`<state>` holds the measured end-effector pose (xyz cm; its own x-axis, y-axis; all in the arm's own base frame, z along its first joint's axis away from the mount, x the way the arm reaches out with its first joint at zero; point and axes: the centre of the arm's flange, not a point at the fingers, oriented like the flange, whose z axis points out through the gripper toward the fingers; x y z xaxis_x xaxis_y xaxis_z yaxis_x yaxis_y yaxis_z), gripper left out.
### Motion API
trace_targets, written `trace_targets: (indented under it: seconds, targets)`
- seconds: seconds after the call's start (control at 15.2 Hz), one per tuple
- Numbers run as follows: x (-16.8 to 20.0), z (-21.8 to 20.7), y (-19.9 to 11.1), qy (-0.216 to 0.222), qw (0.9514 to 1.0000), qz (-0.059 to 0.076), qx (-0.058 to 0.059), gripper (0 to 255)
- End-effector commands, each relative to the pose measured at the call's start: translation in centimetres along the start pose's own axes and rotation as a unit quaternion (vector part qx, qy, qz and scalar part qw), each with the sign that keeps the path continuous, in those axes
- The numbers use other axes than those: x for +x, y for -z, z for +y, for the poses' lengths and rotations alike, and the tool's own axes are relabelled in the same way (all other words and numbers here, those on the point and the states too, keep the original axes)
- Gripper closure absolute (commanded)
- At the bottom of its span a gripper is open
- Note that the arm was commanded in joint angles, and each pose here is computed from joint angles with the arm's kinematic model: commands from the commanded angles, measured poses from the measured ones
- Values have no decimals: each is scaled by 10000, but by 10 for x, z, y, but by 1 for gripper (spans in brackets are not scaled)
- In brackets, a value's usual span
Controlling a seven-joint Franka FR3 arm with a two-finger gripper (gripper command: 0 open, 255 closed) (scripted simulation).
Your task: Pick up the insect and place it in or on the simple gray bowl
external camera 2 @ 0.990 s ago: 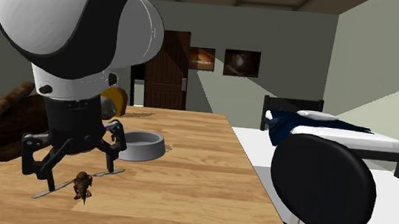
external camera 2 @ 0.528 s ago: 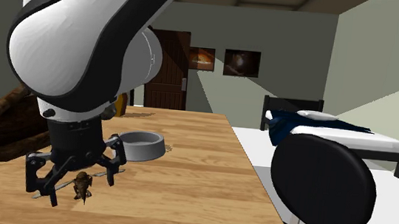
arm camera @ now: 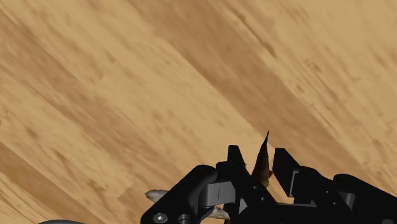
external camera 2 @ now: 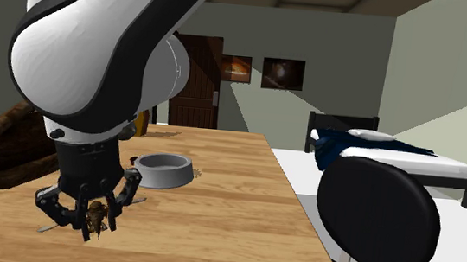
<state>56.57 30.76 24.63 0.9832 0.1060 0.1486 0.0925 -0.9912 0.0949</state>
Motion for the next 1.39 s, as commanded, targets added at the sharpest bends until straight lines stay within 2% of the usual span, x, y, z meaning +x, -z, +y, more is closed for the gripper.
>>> trace_targets:
  seconds: [0.0, 0.46, 1.32]
  targets:
    - [0, 0, 0, 0, 10000, 0, 0, 255]
    - [0, 0, 0, 0, 10000, 0, 0, 255]
    - [10, 7, 68, 0, 10000, 0, 0, 255]
